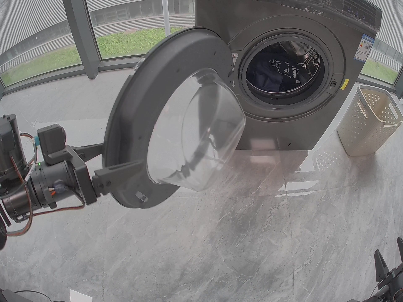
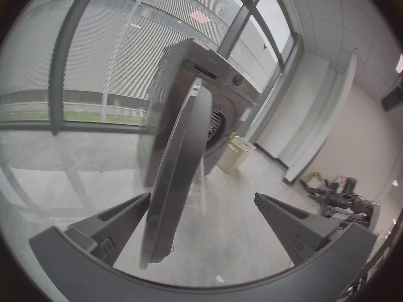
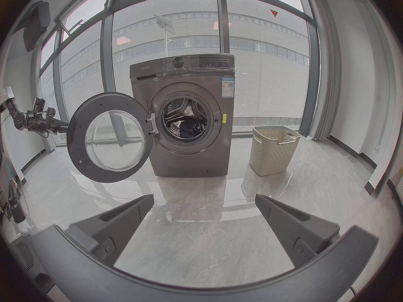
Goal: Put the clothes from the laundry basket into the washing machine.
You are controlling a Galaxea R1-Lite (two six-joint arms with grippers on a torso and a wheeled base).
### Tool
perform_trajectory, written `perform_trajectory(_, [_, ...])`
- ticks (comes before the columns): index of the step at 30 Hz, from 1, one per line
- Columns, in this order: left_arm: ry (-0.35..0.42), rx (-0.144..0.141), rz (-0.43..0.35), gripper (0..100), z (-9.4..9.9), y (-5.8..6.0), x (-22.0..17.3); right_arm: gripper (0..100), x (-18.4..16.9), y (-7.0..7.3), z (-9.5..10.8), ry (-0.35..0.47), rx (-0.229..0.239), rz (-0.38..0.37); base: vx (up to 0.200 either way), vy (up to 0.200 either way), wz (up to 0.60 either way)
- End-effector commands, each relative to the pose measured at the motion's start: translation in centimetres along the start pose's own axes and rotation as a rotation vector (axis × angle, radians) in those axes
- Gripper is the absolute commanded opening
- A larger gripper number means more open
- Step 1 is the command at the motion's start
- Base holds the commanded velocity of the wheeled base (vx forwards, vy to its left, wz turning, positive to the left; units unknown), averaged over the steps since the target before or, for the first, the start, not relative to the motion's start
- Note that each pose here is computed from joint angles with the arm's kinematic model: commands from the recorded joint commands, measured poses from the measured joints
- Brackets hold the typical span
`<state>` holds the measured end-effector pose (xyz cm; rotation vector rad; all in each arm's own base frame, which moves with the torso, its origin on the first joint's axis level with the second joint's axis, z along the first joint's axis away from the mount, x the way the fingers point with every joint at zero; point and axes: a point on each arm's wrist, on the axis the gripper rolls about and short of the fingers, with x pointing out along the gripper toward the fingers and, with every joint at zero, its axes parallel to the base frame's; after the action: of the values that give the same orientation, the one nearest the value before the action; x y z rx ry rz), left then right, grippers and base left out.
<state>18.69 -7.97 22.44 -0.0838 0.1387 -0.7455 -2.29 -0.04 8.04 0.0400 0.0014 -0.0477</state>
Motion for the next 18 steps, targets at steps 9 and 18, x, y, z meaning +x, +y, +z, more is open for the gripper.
perform_trajectory(9, [-0.063, -0.028, -0.052, 100, 0.7, -3.1, -1.0, 100, 0.0, 0.0, -0.5, 0.007, 0.000, 0.000, 0.000, 0.000, 0.00])
perform_trajectory(18, [-0.102, -0.027, 0.138, 100, 2.1, 0.3, 0.2, 100, 0.0, 0.0, -0.5, 0.007, 0.000, 0.000, 0.000, 0.000, 0.00])
